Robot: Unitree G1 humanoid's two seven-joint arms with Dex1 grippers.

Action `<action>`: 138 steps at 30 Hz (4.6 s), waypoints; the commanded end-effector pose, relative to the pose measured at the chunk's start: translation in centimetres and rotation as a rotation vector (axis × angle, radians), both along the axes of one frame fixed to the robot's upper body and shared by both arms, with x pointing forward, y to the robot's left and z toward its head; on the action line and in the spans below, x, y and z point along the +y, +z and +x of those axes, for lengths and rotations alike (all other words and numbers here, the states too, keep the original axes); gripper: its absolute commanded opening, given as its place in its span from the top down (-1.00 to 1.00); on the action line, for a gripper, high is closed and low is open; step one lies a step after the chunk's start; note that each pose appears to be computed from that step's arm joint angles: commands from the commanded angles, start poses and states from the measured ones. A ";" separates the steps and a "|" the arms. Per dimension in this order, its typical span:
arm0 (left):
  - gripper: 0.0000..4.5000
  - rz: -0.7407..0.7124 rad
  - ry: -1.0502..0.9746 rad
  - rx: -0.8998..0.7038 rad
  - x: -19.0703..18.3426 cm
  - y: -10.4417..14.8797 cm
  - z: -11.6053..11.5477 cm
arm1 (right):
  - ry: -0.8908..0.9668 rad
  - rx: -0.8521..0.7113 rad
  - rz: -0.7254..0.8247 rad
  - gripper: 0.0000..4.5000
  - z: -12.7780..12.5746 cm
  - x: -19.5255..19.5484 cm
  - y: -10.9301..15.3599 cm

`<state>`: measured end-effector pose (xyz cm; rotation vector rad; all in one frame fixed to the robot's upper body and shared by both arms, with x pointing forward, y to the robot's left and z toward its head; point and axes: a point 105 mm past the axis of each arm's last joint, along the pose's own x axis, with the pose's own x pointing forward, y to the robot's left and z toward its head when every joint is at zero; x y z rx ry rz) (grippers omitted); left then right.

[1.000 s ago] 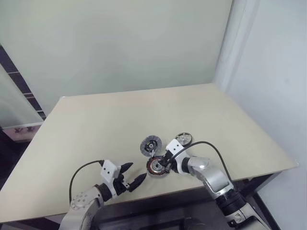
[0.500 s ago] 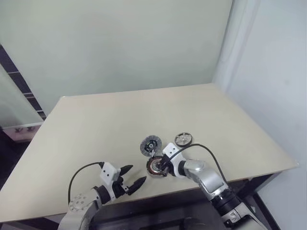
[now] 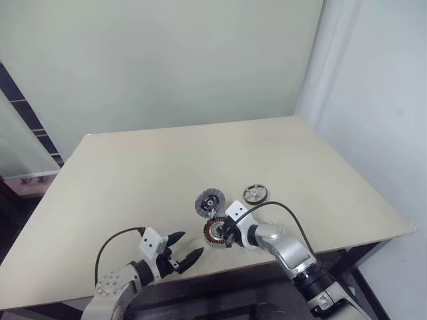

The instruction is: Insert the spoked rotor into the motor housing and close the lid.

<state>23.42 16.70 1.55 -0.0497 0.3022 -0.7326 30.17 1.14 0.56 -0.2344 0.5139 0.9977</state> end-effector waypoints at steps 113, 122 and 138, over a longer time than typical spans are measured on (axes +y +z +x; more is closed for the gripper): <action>-1.00 0.013 -0.036 -0.087 -0.7 1.5 1.2 | -0.129 -0.042 0.159 0.07 2.6 -1.0 5.6; -1.00 0.011 -0.047 -0.088 -0.9 1.5 1.4 | -0.313 -0.009 0.255 -0.99 4.4 -4.9 7.3; -1.00 0.012 -0.062 -0.095 -1.0 1.6 1.7 | -0.858 0.313 0.765 -0.99 9.5 -10.8 8.0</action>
